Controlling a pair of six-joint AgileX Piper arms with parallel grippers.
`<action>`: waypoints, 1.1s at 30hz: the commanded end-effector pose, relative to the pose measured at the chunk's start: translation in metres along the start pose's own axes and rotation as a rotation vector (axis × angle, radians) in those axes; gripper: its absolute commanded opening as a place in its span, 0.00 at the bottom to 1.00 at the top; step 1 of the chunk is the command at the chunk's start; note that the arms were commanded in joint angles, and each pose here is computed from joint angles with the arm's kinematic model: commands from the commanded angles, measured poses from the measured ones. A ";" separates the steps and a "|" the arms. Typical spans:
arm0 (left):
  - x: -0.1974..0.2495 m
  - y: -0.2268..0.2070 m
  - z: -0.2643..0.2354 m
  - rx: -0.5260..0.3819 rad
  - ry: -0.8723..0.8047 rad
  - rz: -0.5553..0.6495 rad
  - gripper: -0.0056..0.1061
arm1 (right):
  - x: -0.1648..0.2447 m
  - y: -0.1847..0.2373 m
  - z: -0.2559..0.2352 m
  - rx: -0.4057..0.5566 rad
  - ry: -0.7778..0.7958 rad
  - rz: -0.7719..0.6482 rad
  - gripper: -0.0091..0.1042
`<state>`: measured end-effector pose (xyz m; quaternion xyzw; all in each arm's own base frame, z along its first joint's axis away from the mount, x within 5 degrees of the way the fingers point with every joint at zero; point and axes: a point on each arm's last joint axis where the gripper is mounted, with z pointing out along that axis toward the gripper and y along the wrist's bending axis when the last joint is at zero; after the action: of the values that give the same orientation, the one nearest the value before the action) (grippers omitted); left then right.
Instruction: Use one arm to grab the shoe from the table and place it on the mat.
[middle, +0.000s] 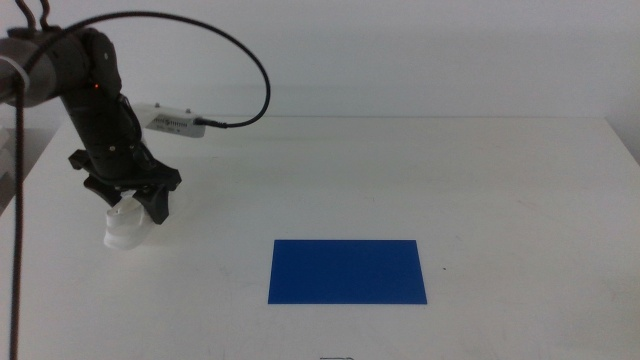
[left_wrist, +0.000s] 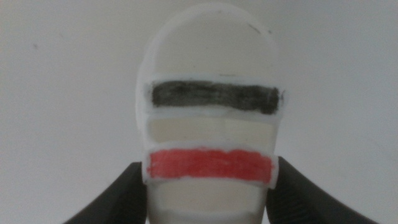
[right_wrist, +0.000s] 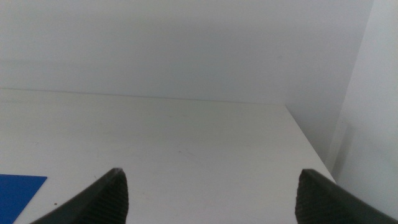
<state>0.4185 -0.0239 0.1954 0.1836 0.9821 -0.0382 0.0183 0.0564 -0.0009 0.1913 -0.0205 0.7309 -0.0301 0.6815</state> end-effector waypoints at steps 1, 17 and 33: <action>0.017 -0.030 -0.052 0.019 -0.017 0.009 0.04 | -0.014 -0.001 -0.003 0.008 -0.113 -0.013 0.91; 0.009 -0.232 -0.047 0.010 -0.070 0.286 0.04 | -0.014 -0.001 -0.003 0.008 -0.113 -0.013 0.91; -0.011 -0.277 -0.026 0.070 -0.043 -0.461 0.04 | -0.014 -0.001 -0.003 0.008 -0.113 -0.013 0.91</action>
<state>0.3344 -0.2851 0.2045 0.0684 0.9963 -0.0494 0.0154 0.0564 -0.0009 0.1913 -0.0205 0.7309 -0.0301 0.6815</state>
